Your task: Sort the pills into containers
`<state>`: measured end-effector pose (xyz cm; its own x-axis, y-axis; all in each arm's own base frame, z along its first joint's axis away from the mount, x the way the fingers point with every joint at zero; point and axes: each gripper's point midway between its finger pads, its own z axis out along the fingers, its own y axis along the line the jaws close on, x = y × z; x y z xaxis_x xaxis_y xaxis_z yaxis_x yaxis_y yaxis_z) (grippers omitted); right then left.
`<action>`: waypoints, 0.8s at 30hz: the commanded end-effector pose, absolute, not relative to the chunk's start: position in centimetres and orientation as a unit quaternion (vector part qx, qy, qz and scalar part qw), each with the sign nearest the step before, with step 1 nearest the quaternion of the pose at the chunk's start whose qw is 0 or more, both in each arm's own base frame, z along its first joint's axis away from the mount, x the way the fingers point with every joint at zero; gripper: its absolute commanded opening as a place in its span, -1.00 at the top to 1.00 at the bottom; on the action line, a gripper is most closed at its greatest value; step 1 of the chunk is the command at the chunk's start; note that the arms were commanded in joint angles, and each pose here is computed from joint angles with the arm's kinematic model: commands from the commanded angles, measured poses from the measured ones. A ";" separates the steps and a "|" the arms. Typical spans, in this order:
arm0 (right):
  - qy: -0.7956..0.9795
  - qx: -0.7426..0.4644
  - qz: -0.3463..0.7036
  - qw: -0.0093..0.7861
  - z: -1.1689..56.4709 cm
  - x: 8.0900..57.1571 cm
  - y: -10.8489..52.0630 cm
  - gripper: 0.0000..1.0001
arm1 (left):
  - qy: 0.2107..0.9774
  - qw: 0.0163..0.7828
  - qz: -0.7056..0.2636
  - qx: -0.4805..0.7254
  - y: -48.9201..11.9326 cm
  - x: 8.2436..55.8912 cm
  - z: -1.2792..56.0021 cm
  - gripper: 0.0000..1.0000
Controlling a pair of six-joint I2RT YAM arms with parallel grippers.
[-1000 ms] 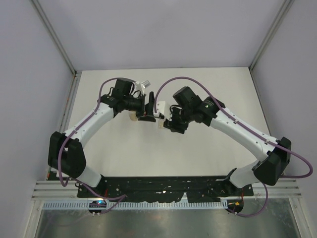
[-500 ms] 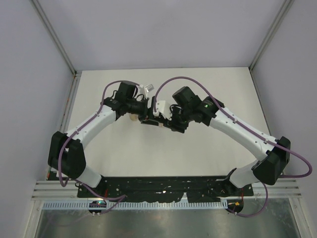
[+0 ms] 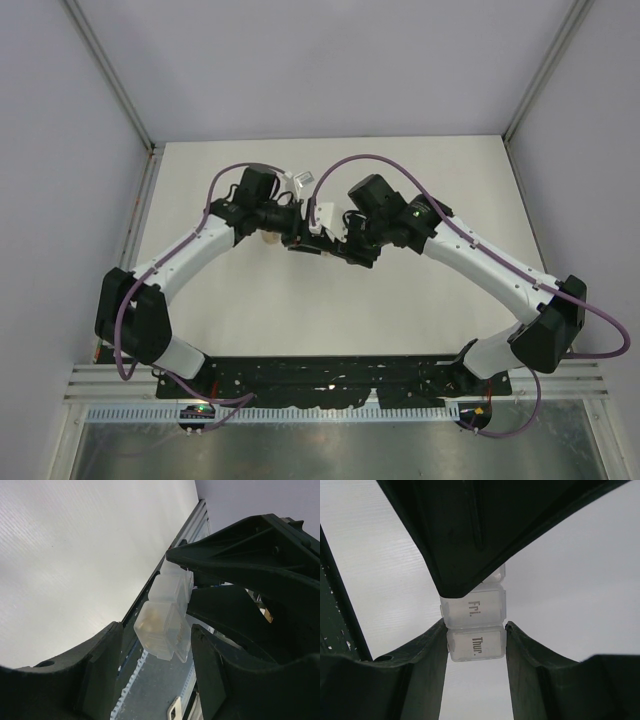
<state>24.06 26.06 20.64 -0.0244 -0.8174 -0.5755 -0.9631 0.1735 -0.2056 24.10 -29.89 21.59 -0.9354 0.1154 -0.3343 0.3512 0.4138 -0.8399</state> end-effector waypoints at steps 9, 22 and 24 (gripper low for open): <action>0.696 -0.622 0.116 0.341 23.0 25.2 26.9 0.79 | 0.806 0.124 -0.553 0.171 -30.6 23.1 23.0 -0.01; 0.697 -0.620 0.117 0.342 23.2 25.3 27.0 0.80 | 0.801 0.111 -0.566 0.160 -30.9 23.1 23.0 0.47; 0.696 -0.620 0.118 0.342 23.2 25.3 27.1 0.80 | 0.801 0.111 -0.567 0.159 -30.9 23.1 23.0 0.57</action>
